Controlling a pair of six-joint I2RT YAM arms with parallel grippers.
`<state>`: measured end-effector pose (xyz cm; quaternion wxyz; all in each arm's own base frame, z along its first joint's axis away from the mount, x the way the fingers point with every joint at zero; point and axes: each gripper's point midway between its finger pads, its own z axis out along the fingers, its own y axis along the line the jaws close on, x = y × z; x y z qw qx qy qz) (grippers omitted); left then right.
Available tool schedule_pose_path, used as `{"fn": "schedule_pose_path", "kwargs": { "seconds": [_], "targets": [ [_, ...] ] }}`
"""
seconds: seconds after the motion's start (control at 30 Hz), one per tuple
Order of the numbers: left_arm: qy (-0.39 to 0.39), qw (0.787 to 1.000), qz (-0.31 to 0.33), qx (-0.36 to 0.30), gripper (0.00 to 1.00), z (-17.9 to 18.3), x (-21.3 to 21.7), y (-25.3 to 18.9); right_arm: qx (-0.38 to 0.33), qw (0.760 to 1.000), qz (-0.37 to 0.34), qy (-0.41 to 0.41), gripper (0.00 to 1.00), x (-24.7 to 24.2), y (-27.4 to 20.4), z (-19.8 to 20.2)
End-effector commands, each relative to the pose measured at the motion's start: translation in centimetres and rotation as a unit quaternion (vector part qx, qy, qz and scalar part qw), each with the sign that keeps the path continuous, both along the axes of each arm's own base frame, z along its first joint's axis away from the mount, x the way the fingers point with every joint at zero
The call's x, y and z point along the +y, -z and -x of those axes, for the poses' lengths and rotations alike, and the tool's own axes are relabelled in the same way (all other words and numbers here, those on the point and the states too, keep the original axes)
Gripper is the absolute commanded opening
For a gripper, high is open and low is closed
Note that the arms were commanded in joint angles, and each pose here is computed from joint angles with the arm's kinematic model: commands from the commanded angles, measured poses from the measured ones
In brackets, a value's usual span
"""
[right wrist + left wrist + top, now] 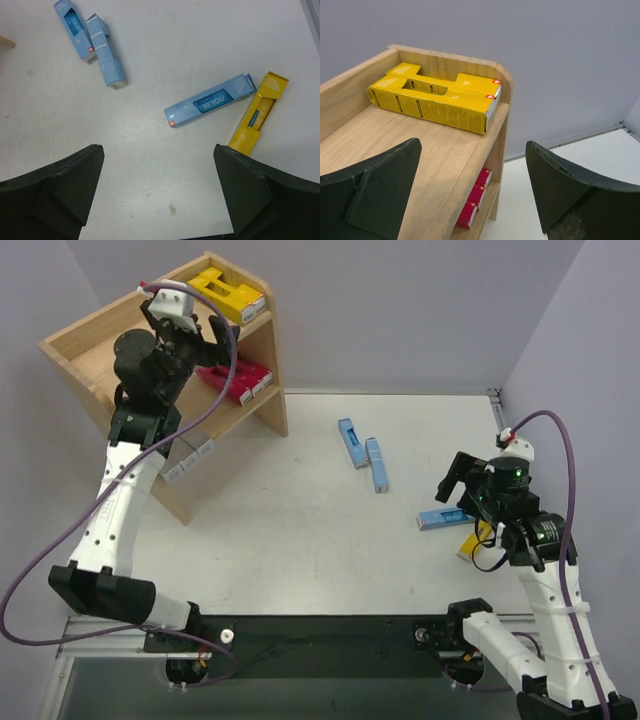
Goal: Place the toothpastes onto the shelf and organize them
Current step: Adjust the toothpaste on the shelf, then pick up the toothpaste from the center of the board.
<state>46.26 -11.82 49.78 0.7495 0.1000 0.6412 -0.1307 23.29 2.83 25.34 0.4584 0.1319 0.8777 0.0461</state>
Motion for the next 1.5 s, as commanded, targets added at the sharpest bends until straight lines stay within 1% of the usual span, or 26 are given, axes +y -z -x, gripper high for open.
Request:
{"fn": "schedule_pose_path", "kwargs": {
  "seconds": [0.0, 0.03, 0.07, 0.1, 0.13, 0.17, 0.27, 0.3, 0.37, 0.4, 0.43, 0.47, 0.5, 0.57, 0.6, 0.67, 0.7, 0.73, 0.77, 0.8, 0.9, 0.97, 1.1, 1.17, 1.43, 1.47],
  "targets": [
    [0.011, 0.995, 0.028, -0.094, 0.97, 6.0, 0.7, -4.9, 0.047, 0.995, -0.002, 0.085, 1.00, -2.7, 1.4, 0.8],
    [0.023, 0.993, 0.032, -0.115, 0.97, 8.1, 0.7, -6.0, 0.055, 0.993, -0.007, 0.101, 1.00, -3.2, 1.9, 0.9],
    [0.035, 0.995, 0.028, -0.091, 0.97, 8.0, 0.1, -3.4, 0.065, 0.991, -0.011, 0.118, 1.00, -3.7, 2.4, 1.0],
    [0.044, 0.995, 0.031, -0.086, 0.97, 8.6, -0.1, -2.7, 0.075, 0.985, -0.022, 0.152, 1.00, -4.8, 3.0, 1.1],
    [0.056, 0.993, 0.033, -0.094, 0.97, 10.3, -0.4, -2.9, 0.087, 0.982, -0.021, 0.167, 1.00, -5.3, 3.8, 1.4],
    [0.074, 0.994, 0.023, -0.071, 0.97, 10.3, -1.2, -0.3, 0.104, 0.978, -0.019, 0.177, 1.00, -5.5, 4.6, 1.3],
    [0.117, 0.991, 0.008, -0.060, 0.97, 12.7, -3.2, 2.2, 0.148, 0.957, -0.037, 0.247, 1.00, -7.6, 7.3, 1.8],
    [0.125, 0.991, -0.008, -0.038, 0.97, 12.7, -3.8, 5.0, 0.160, 0.951, -0.046, 0.261, 1.00, -8.0, 8.1, 2.0],
    [0.162, 0.986, -0.017, -0.030, 0.97, 14.5, -5.9, 6.7, 0.187, 0.930, -0.073, 0.307, 1.00, -9.3, 10.1, 2.3],
    [0.177, 0.984, -0.027, -0.012, 0.97, 14.8, -6.8, 9.0, 0.187, 0.925, -0.081, 0.320, 1.00, -9.8, 10.5, 2.0],
    [0.193, 0.981, -0.027, -0.012, 0.97, 15.6, -7.7, 9.6, 0.195, 0.910, -0.096, 0.353, 0.99, -10.8, 11.3, 2.1],
    [0.217, 0.976, -0.028, -0.009, 0.97, 16.5, -9.0, 10.4, 0.201, 0.904, -0.109, 0.360, 0.99, -11.0, 12.1, 2.1],
    [0.227, 0.973, -0.039, -0.013, 0.97, 16.9, -9.7, 11.0, 0.190, 0.901, -0.117, 0.371, 0.97, -11.7, 12.3, 1.4],
    [0.239, 0.970, -0.052, -0.006, 0.97, 17.3, -10.9, 13.5, 0.197, 0.887, -0.139, 0.394, 0.95, -12.8, 13.5, 0.9],
    [0.248, 0.967, -0.058, -0.003, 0.97, 17.9, -11.9, 14.4, 0.187, 0.885, -0.144, 0.401, 0.94, -13.5, 13.7, 0.2],
    [0.254, 0.964, -0.078, 0.008, 0.97, 18.2, -13.0, 17.3, 0.199, 0.878, -0.146, 0.411, 0.93, -14.6, 14.9, -0.2],
    [0.262, 0.960, -0.098, 0.003, 0.97, 18.8, -13.9, 18.2, 0.190, 0.881, -0.147, 0.409, 0.93, -15.2, 14.7, -1.2],
    [0.253, 0.962, -0.107, 0.001, 0.97, 18.7, -14.2, 18.9, 0.207, 0.877, -0.148, 0.408, 0.93, -15.6, 15.6, -1.5],
    [0.252, 0.959, -0.129, 0.007, 0.97, 19.0, -14.3, 21.0, 0.211, 0.876, -0.146, 0.410, 0.93, -16.1, 15.9, -1.8],
    [0.252, 0.958, -0.137, 0.006, 0.97, 19.2, -14.6, 21.7, 0.208, 0.880, -0.138, 0.405, 0.93, -16.8, 15.7, -2.5],
    [0.258, 0.955, -0.149, 0.004, 0.97, 20.2, -15.3, 24.1, 0.239, 0.878, -0.131, 0.393, 0.92, -17.6, 17.4, -3.4],
    [0.261, 0.955, -0.141, -0.007, 0.97, 20.7, -15.7, 24.2, 0.253, 0.876, -0.133, 0.388, 0.92, -17.9, 18.4, -4.2],
    [0.267, 0.953, -0.144, -0.011, 0.97, 21.5, -16.3, 25.4, 0.256, 0.882, -0.152, 0.366, 0.88, -17.9, 19.5, -6.0],
    [0.275, 0.951, -0.144, -0.012, 0.97, 21.9, -16.7, 25.5, 0.269, 0.877, -0.159, 0.365, 0.87, -17.7, 20.3, -6.1],
    [0.279, 0.950, -0.140, -0.008, 0.97, 22.0, -17.1, 25.6, 0.335, 0.856, -0.167, 0.357, 0.73, -15.8, 23.5, -3.3],
    [0.280, 0.950, -0.140, -0.006, 0.97, 22.0, -17.2, 25.6, 0.343, 0.852, -0.167, 0.358, 0.67, -15.6, 23.7, -2.8]
  ]
}}
